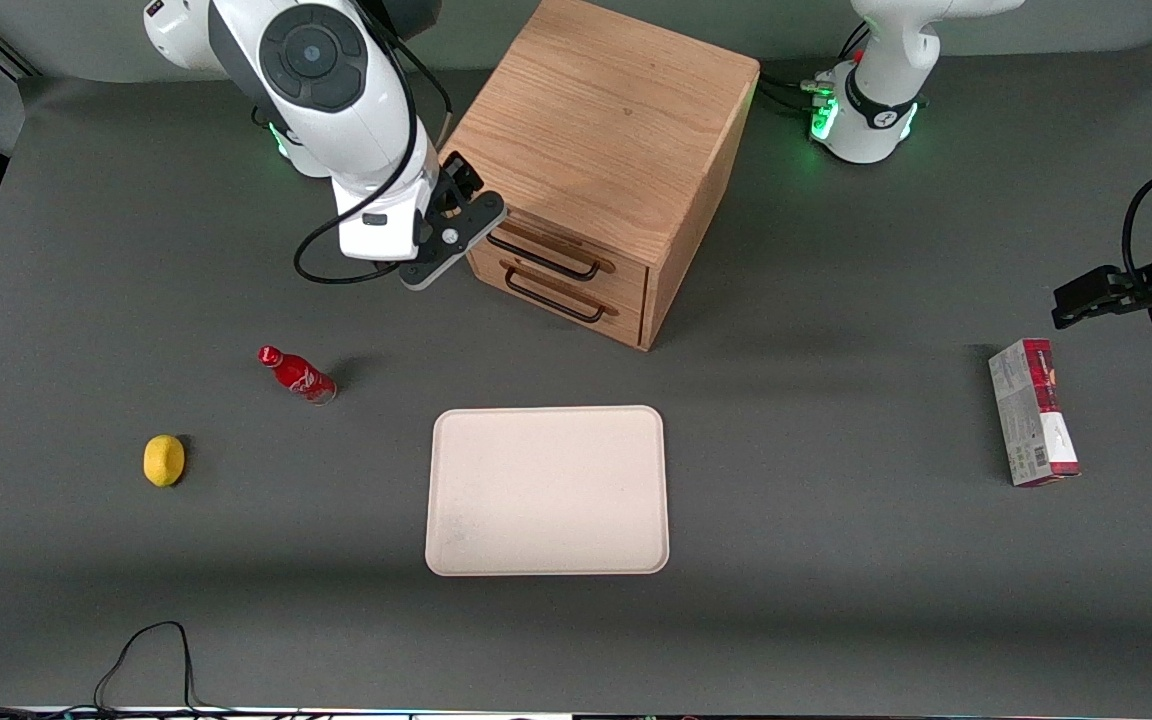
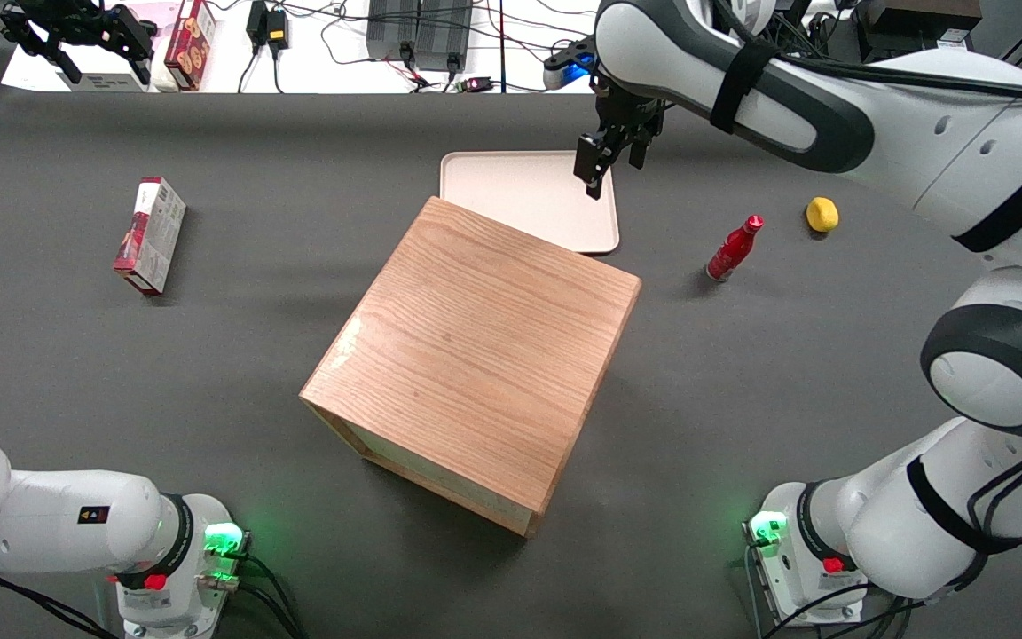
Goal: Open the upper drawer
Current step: 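Move the right gripper toward the upper drawer's black handle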
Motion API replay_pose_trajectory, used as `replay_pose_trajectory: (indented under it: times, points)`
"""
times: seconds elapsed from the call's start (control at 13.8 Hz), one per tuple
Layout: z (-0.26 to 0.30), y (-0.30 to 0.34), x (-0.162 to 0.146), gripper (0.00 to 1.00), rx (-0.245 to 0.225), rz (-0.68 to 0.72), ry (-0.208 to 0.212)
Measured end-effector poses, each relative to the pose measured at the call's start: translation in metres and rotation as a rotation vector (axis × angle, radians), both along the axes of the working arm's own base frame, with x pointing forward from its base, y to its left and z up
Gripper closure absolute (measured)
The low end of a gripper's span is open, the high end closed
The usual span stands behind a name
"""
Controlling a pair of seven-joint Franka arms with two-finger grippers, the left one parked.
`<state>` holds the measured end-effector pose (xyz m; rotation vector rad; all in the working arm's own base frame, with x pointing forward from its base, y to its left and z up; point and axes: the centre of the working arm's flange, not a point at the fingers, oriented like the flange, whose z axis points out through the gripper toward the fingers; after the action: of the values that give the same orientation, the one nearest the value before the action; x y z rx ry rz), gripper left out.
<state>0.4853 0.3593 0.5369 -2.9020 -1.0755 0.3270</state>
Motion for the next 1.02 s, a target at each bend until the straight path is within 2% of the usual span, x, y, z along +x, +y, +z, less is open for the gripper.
replay_pose_trajectory:
  times: [0.29,0.44,0.73,1.02]
  points:
    - [-0.004,0.013,0.011,0.0,0.012,0.013,-0.013]
    - [-0.015,0.027,0.013,0.0,0.023,0.067,-0.005]
    - [-0.037,0.041,0.016,0.0,0.127,0.156,0.075]
    - [-0.057,0.038,0.025,0.0,0.155,0.152,0.124]
